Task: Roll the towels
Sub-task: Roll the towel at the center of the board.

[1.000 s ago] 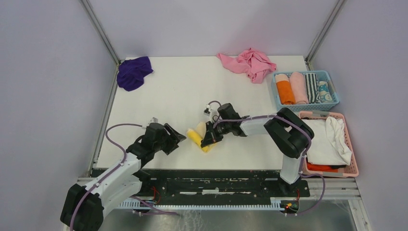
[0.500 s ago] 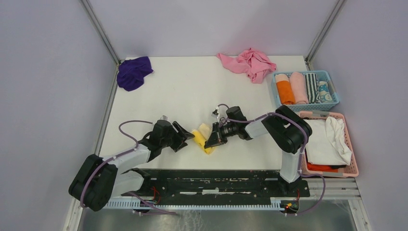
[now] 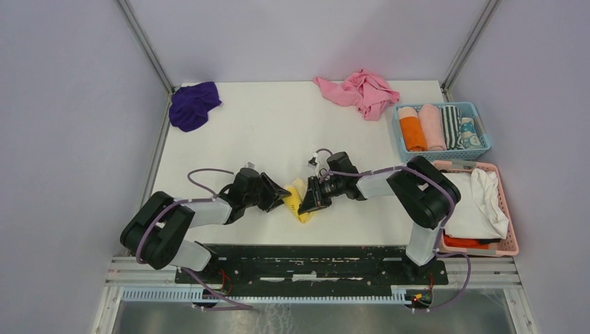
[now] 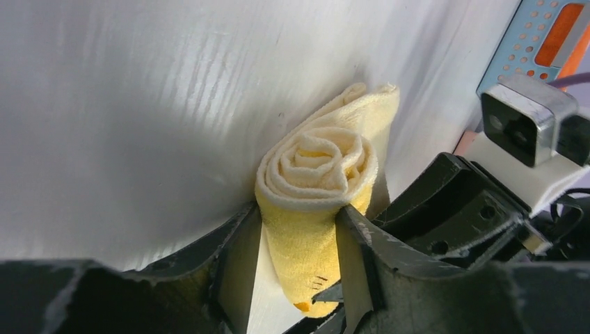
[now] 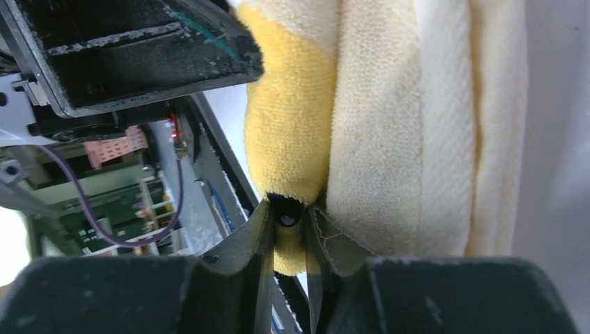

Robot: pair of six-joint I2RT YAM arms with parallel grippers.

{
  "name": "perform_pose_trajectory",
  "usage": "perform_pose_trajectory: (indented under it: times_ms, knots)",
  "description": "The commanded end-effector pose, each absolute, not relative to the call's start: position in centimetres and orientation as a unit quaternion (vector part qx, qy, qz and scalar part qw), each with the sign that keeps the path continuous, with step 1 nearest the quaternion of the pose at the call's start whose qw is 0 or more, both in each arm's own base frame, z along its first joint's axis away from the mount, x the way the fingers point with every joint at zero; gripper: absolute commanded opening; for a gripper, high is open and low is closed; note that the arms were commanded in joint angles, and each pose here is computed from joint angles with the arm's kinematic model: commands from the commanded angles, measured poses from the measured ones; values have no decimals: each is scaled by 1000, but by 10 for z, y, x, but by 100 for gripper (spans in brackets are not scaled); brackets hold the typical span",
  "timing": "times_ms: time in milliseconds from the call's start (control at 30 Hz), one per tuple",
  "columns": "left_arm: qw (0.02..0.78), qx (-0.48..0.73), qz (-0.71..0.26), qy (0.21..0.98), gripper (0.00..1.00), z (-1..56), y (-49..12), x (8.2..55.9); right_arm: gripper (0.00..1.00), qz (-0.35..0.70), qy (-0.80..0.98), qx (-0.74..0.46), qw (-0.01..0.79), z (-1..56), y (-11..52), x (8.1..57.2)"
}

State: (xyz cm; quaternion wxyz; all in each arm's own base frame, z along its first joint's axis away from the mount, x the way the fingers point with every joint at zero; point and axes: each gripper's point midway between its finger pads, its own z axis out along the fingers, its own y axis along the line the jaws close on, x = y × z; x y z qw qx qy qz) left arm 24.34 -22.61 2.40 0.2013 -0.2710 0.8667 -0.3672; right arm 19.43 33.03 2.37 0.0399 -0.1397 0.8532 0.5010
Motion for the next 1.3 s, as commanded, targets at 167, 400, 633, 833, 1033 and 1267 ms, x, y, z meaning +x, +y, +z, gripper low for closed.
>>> perform_pose_trajectory:
  times_ms: [167, 400, 633, 833, 1033, 1267]
  knots:
    - [151, -321, -253, 900, 44, -37, -194, 213, 36, 261, 930, -214, 147, 31, 276, 198]
    - [146, -324, -235, 905, 43, -41, -189, 210, 54, 100, 884, -330, 315, 95, 272, 209]
    - [140, -325, -233, 906, 43, -41, -189, 206, 60, 0, 806, -457, 375, 96, 320, 198]
    - [138, -324, -234, 906, 43, -40, -190, 206, 60, -92, 769, -511, 372, 70, 335, 197]
    - [136, -319, -230, 909, 43, -41, -190, 205, 60, -164, 759, -522, 354, 42, 321, 206]
    - [126, -308, -223, 916, 43, -47, -191, 203, 60, -159, 745, -535, 365, 51, 323, 208]
